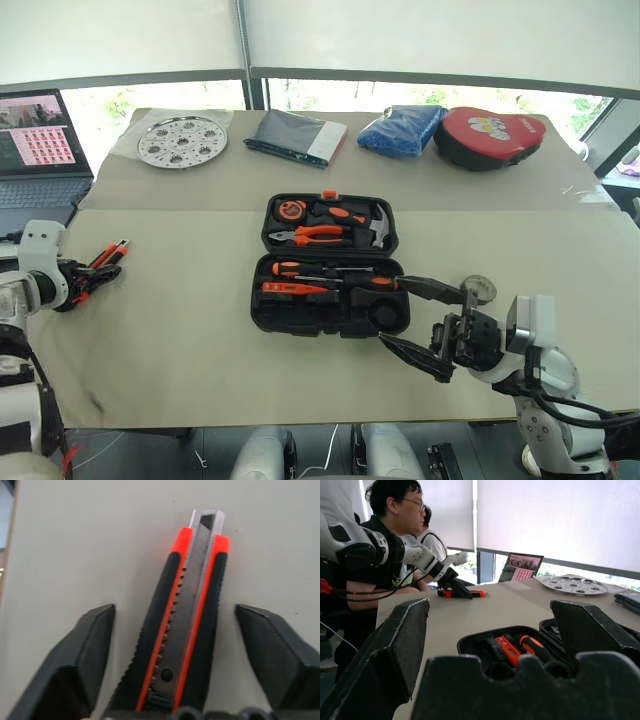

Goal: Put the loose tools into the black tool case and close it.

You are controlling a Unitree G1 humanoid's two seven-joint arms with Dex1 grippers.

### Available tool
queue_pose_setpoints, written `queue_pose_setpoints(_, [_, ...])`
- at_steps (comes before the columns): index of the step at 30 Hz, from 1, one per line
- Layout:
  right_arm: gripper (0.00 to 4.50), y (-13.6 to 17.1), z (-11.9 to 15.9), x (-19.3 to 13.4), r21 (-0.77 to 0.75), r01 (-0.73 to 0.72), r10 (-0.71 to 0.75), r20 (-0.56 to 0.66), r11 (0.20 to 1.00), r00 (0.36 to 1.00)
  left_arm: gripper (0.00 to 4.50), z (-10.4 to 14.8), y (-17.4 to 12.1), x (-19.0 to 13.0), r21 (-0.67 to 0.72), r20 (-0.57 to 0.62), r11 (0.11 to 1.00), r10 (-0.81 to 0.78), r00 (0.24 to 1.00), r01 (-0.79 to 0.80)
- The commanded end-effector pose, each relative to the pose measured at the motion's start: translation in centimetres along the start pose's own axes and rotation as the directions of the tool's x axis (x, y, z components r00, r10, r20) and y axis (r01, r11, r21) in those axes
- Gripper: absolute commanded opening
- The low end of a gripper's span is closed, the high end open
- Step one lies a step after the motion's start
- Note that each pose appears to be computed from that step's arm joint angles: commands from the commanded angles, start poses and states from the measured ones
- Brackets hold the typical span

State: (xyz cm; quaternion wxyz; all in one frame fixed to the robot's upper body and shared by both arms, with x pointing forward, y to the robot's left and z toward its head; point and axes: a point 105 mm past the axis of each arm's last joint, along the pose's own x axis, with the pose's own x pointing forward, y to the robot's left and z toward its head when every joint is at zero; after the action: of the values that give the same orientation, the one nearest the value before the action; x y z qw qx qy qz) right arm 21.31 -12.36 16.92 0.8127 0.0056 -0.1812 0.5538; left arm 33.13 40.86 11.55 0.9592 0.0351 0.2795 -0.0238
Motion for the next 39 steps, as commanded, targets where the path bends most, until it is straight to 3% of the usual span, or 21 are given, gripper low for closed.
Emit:
queue_pose_setpoints(1, [4.50,-0.1,1.1,-0.4,-0.054,0.008,-0.007,0.011,0.999,1.000,2.26,-0.9,-0.2,-0.4,-0.016,-0.008,0.999,-0.049,0.999,0.049])
queue_pose_setpoints(3, [4.50,-0.1,1.2,-0.6,-0.058,0.009,-0.008,0.005,0.998,1.000,1.54,0.1,-0.9,-0.9,0.025,0.075,0.995,-0.101,0.992,0.100])
queue_pose_setpoints(5, [4.50,-0.4,1.6,-0.9,-0.075,0.004,-0.004,-0.001,0.997,1.000,1.53,2.6,-3.0,-1.9,0.095,0.211,0.971,-0.237,0.948,0.221])
queue_pose_setpoints(6, [4.50,-0.6,1.9,-1.1,-0.081,-0.005,0.005,-0.002,0.997,1.000,1.53,4.1,-5.1,-2.8,0.214,0.249,0.931,-0.345,0.905,0.296])
queue_pose_setpoints(8, [4.50,-0.9,2.6,-1.3,-0.092,-0.016,0.017,0.006,0.996,1.000,1.53,5.4,-8.5,-4.2,0.374,0.242,0.840,-0.498,0.833,0.393])
queue_pose_setpoints(10, [4.50,-0.8,3.2,-1.3,-0.099,-0.047,0.049,0.014,0.994,0.999,1.53,6.2,-12.8,-5.5,0.473,0.204,0.720,-0.650,0.732,0.508])
queue_pose_setpoints(13, [4.50,-0.9,3.7,-1.4,-0.126,-0.098,0.099,0.000,0.987,0.995,1.53,5.8,-20.0,-7.1,0.628,-0.035,0.419,-0.827,0.562,0.656])
queue_pose_setpoints(16, [4.50,-1.4,3.7,-1.8,-0.124,-0.094,0.091,-0.032,0.988,0.995,1.53,5.2,-22.9,-7.2,0.677,-0.155,0.288,-0.844,0.514,0.677])
queue_pose_setpoints(20, [4.50,-2.7,2.4,-4.1,-0.108,-0.087,0.058,-0.246,0.990,0.967,1.53,3.9,-28.7,-6.3,0.697,-0.321,0.112,-0.834,0.448,0.708])
queue_pose_setpoints(26, [4.50,-2.7,1.6,-5.8,-0.066,-0.086,0.053,-0.396,0.994,0.917,1.53,2.5,-32.6,-4.3,0.695,-0.425,0.044,-0.780,0.459,0.718])
queue_pose_setpoints(34, [4.50,-1.5,0.9,-5.5,-0.042,-0.050,0.030,-0.382,0.998,0.924,1.53,2.8,-34.9,-2.8,0.702,-0.419,0.064,-0.768,0.484,0.709])
queue_pose_setpoints(39, [4.50,-1.0,0.7,-5.3,-0.035,-0.040,0.024,-0.377,0.999,0.926,1.53,2.4,-34.8,-2.3,0.706,-0.456,0.046,-0.733,0.504,0.706])
